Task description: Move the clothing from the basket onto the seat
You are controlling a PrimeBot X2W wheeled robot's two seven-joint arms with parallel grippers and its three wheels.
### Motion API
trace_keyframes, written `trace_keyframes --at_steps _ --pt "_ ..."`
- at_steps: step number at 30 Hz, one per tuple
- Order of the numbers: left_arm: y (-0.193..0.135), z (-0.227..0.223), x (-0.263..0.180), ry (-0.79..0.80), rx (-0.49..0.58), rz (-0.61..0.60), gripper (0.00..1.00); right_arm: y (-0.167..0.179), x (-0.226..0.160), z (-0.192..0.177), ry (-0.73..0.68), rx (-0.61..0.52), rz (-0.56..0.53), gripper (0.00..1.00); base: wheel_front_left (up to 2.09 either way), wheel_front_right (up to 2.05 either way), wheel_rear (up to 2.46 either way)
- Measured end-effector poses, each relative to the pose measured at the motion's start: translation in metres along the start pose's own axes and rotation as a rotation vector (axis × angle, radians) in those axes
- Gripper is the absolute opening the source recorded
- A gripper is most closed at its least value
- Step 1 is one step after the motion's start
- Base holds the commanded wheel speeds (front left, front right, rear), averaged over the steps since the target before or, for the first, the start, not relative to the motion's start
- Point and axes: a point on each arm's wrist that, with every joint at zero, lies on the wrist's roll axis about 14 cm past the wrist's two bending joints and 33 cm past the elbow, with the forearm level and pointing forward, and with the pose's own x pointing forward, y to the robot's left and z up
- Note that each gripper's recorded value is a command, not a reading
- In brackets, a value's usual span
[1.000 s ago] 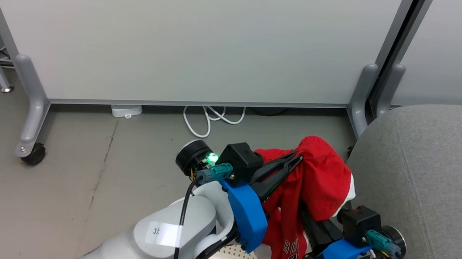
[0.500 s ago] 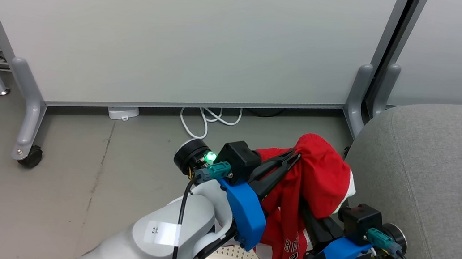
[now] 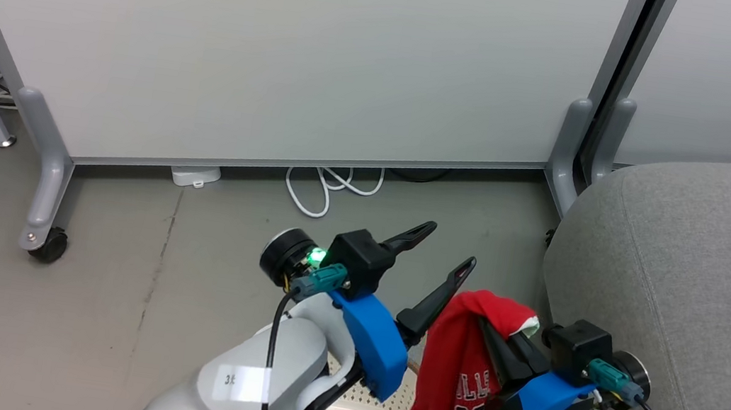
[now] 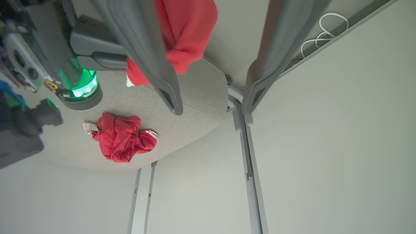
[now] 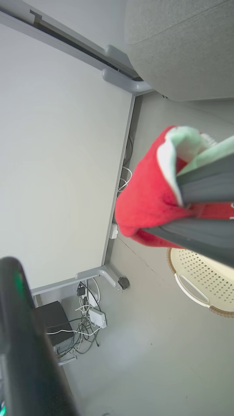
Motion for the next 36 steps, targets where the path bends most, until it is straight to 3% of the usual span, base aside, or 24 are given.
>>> trace_keyframes --at_steps 26,36 --pt "0.067 -0.049 -0.094 -0.017 -0.045 0.366 1.0 -0.019 0.0 0.006 -0.025 -0.001 -0.058 0.0 0.0 0.0 0.0" --pt "0.076 -0.06 -0.112 0.0 -0.054 0.438 1.0 -0.02 -0.004 0.006 -0.023 0.007 -0.069 0.0 0.0 0.0 0.0"
